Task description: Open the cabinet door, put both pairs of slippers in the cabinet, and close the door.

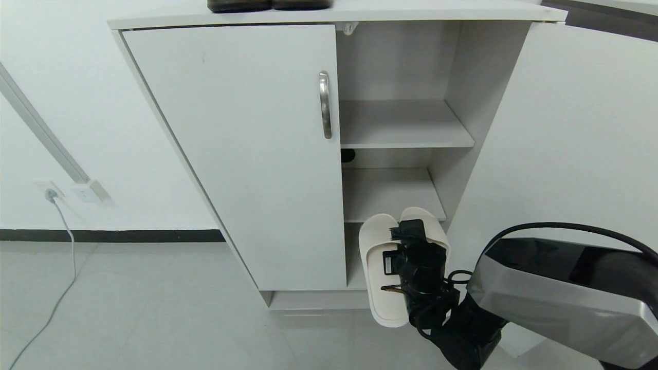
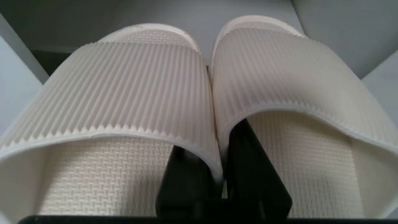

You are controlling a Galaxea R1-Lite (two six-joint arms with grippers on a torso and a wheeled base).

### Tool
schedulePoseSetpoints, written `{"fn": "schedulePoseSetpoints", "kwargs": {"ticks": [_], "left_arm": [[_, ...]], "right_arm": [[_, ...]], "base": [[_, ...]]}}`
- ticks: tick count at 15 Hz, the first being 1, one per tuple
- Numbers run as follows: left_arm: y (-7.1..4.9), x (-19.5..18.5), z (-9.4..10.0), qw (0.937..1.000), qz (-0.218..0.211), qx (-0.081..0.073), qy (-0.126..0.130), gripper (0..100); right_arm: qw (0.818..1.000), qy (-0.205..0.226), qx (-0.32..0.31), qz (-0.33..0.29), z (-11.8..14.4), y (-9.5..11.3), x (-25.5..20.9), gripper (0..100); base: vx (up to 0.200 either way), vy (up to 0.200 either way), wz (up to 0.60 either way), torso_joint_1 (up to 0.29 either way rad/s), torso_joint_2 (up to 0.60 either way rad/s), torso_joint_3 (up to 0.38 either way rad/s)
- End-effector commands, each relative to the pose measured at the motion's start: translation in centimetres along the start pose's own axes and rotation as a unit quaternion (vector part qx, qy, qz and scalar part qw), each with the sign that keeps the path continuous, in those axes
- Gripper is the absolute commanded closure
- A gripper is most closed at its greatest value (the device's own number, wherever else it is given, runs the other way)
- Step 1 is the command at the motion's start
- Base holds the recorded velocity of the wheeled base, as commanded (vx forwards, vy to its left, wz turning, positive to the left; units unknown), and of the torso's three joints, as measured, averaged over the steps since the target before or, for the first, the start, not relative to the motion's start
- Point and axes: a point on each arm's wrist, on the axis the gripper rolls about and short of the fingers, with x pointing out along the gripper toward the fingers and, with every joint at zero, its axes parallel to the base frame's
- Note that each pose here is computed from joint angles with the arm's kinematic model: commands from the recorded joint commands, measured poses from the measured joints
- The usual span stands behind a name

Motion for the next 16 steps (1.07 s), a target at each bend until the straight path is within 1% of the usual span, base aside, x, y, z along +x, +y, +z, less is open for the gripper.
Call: {"fn": "schedulePoseSetpoints", "kwargs": {"ticks": [1, 4, 13, 16], "left_arm": [[0.0, 0.01, 0.0, 1.0, 0.001, 0.0, 0.0, 100], [0.0, 0.01, 0.0, 1.0, 0.001, 0.0, 0.0, 100], [0.0, 0.01, 0.0, 1.0, 0.001, -0.001, 0.0, 100], [0.0, 0.01, 0.0, 1.0, 0.001, -0.001, 0.0, 100]], "right_arm": [[1.0, 0.001, -0.001, 0.0, -0.15, 0.0, 0.05, 100], [1.0, 0.001, -0.001, 0.0, -0.15, 0.0, 0.05, 100], [1.0, -0.002, 0.002, 0.005, -0.1, 0.05, 0.08, 100], [1.0, -0.003, 0.009, -0.003, -0.27, -0.22, 0.85, 100]], "base": [[0.0, 0.0, 0.0, 0.0, 0.0, 0.0], [0.0, 0.0, 0.0, 0.0, 0.0, 0.0], [0.2, 0.0, 0.0, 0.0, 0.0, 0.002], [0.0, 0.0, 0.0, 0.0, 0.0, 0.0]]}}
